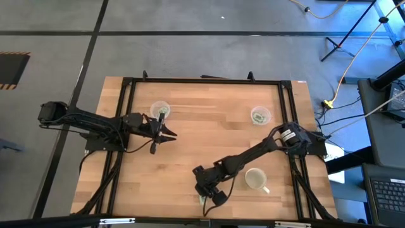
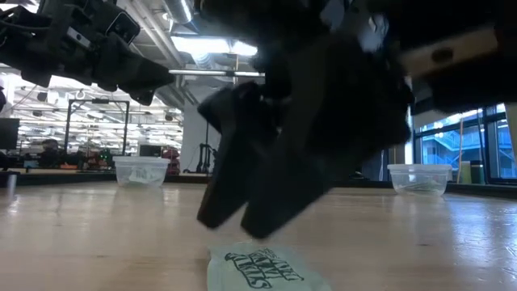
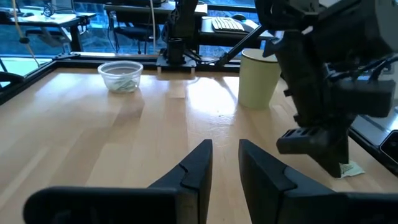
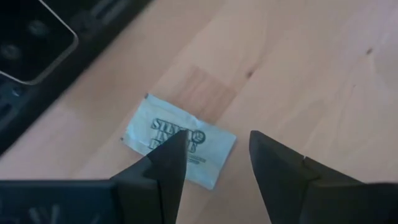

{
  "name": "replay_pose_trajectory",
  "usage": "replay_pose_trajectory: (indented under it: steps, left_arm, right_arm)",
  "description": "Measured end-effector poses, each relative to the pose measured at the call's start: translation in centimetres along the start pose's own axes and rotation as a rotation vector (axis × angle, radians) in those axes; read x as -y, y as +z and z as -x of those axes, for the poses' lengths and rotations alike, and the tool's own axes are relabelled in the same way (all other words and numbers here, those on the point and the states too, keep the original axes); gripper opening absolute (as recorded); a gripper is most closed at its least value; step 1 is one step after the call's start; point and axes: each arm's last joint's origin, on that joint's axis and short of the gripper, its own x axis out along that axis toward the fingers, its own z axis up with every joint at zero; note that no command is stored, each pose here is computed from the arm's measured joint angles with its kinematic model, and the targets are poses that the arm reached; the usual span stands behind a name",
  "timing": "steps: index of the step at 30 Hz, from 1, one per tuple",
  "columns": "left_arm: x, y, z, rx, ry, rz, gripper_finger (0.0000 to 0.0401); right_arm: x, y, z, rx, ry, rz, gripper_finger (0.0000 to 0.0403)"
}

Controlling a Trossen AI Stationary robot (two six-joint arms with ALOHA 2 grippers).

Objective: Pick and place Stevia / Truvia into bins
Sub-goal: Put the stevia packet into the right transparent container

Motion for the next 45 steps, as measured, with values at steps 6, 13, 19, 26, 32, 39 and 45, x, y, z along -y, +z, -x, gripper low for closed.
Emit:
replay_pose_trajectory:
  steps: [6,13,19,26,32,39,45]
  left_arm:
    - [0.0,0.0,0.0,-0.001,0.000,0.000,0.0072]
    - [0.0,0.0,0.0,-0.001,0.000,0.000,0.0072]
    - [0.0,0.0,0.0,-0.001,0.000,-0.001,0.0072]
    - [0.0,0.0,0.0,-0.002,0.000,0.000,0.0072]
    - [0.0,0.0,0.0,-0.002,0.000,0.000,0.0072]
    - [0.0,-0.1,0.0,-0.009,0.001,0.001,0.0072]
    - [0.0,-0.1,0.0,-0.009,0.001,0.001,0.0072]
  right_arm:
    - [0.1,-0.6,-0.8,-0.013,-0.002,-0.003,0.0162]
    - [0.2,-0.8,-1.1,-0.021,-0.018,-0.005,0.0112]
    - [0.3,-0.9,-1.2,-0.027,-0.021,-0.007,0.0073]
    - [0.3,-0.9,-1.2,-0.029,-0.021,-0.008,0.0052]
    - [0.2,-0.8,-1.0,-0.032,-0.020,-0.012,0.0051]
    - [-0.2,-0.7,0.8,-0.106,-0.042,-0.034,0.0050]
    - [0.4,0.3,3.4,-0.096,-0.068,-0.060,0.0035]
